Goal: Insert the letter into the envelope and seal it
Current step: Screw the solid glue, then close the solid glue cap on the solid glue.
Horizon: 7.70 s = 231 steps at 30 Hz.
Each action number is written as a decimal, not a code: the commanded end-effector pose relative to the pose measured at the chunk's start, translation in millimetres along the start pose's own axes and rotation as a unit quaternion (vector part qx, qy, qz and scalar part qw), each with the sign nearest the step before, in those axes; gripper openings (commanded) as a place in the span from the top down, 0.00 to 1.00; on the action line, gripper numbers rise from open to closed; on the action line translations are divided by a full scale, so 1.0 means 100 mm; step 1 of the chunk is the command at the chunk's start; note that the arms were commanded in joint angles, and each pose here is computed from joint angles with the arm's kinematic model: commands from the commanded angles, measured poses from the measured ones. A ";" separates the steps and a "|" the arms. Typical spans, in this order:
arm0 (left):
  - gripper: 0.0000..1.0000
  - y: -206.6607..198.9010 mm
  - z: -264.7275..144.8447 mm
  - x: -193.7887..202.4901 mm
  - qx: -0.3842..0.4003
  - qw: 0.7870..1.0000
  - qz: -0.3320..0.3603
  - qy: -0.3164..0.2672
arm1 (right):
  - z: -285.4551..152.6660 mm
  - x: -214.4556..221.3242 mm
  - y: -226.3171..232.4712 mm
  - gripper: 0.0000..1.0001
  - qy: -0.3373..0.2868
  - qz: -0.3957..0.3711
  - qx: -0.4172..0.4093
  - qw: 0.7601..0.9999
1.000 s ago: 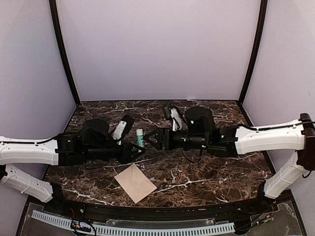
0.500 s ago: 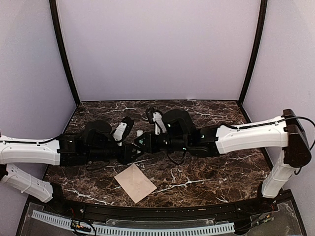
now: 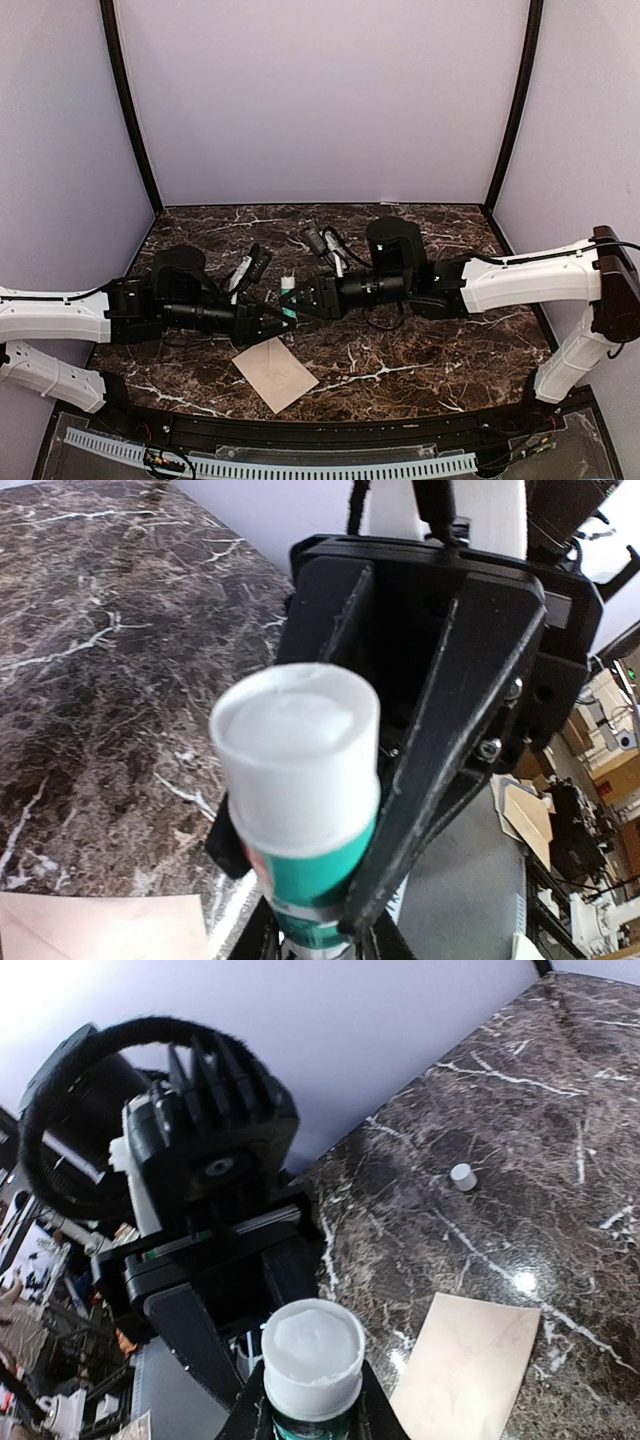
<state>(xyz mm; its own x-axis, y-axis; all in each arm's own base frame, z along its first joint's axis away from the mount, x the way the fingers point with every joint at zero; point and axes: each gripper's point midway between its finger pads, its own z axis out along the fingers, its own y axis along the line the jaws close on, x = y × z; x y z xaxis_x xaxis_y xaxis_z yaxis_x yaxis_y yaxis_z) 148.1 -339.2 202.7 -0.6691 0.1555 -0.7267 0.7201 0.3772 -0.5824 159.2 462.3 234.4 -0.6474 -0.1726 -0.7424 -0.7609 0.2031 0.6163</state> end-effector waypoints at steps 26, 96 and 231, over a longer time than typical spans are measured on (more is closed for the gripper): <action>1.00 -0.57 -0.10 -0.25 0.134 0.988 0.036 -0.064 | -0.16 -0.11 0.48 0.73 -0.043 -0.034 -0.102 0.993; 0.71 2.83 -1.34 0.71 -0.456 0.846 -0.237 0.144 | -0.36 0.36 -0.08 1.00 0.028 -0.058 0.019 0.998; 0.98 -0.86 0.00 0.52 0.269 0.926 -0.053 0.261 | -0.30 0.14 0.37 1.00 0.051 -0.079 -0.058 0.994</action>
<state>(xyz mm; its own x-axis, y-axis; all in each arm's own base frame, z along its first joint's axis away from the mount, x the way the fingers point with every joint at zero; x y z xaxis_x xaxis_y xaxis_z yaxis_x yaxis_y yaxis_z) 85.9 -356.5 208.7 -0.7095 0.5341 -0.4597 0.5624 0.0361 -0.8261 58.9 410.0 187.8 -0.5829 -0.5839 -0.5651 -0.7322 0.0760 0.6768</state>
